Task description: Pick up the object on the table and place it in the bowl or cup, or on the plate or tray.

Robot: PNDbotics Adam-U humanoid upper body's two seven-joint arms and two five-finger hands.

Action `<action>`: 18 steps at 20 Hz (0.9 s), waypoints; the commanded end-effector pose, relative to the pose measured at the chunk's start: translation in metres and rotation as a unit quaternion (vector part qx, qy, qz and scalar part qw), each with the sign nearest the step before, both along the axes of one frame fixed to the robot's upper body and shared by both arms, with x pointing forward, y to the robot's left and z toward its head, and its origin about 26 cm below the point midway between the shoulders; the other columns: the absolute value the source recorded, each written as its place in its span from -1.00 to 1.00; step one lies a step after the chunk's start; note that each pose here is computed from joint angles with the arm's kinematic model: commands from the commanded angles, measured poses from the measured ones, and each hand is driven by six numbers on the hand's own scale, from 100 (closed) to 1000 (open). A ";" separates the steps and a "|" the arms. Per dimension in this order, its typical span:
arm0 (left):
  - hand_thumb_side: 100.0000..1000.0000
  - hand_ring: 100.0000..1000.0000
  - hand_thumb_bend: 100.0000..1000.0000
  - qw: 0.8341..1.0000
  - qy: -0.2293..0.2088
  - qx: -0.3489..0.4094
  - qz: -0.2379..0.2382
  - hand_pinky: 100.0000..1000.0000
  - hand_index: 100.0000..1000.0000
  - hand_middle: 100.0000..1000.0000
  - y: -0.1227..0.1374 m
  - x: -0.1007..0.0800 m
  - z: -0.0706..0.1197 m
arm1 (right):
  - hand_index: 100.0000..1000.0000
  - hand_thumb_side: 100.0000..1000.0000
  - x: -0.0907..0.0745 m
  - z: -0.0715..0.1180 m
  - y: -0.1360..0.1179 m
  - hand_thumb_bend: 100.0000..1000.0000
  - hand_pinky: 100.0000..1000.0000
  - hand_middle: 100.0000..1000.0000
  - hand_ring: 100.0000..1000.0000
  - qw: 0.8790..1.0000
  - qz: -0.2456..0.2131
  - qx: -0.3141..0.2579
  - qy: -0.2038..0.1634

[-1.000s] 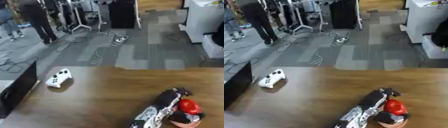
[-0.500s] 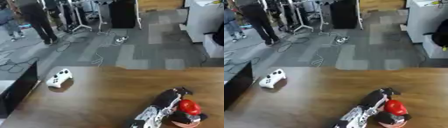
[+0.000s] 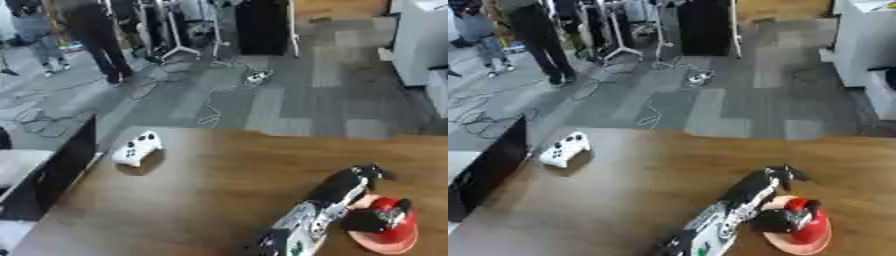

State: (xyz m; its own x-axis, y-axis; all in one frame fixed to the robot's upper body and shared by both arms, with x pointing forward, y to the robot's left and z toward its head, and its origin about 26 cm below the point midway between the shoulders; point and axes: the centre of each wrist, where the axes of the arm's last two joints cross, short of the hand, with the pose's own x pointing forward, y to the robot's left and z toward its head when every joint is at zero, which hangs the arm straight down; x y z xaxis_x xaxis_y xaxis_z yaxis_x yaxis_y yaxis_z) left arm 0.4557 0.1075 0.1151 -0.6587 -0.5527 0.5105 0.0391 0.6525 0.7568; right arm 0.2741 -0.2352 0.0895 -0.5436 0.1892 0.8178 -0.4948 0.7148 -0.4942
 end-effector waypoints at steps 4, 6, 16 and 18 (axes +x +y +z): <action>0.73 0.31 -1.00 0.997 0.034 -0.024 -0.057 -0.34 0.63 0.49 0.012 -0.003 0.013 | 1.00 0.32 -0.004 -0.001 -0.011 -1.00 -0.10 0.09 0.09 1.000 -0.016 0.000 0.004; 0.79 0.30 -1.00 0.995 0.052 -0.042 -0.075 -0.35 0.62 0.50 0.014 -0.008 0.010 | 1.00 0.37 -0.004 -0.001 -0.013 -1.00 -0.10 0.10 0.09 1.000 -0.023 0.001 0.004; 0.90 0.30 -0.98 0.972 0.124 -0.179 -0.093 -0.35 0.63 0.56 0.028 -0.053 -0.029 | 1.00 0.17 -0.006 -0.001 -0.022 -1.00 -0.08 0.19 0.31 0.998 -0.062 0.000 0.001; 0.93 0.33 -0.93 0.965 0.142 -0.203 -0.089 -0.33 0.64 0.61 0.030 -0.065 -0.043 | 1.00 0.13 -0.006 -0.001 -0.023 -1.00 -0.08 0.22 0.33 0.998 -0.066 0.000 -0.002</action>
State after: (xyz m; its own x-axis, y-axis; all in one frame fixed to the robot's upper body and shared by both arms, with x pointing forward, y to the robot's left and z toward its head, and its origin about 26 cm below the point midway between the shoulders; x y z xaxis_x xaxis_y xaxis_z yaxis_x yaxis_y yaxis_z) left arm 0.3911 0.1357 0.0609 -0.5046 -0.1842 0.8435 0.3546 0.8465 0.3970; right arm 0.2692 -0.2544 0.0832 -0.5000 0.2447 0.8307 -0.4118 0.7767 -0.4766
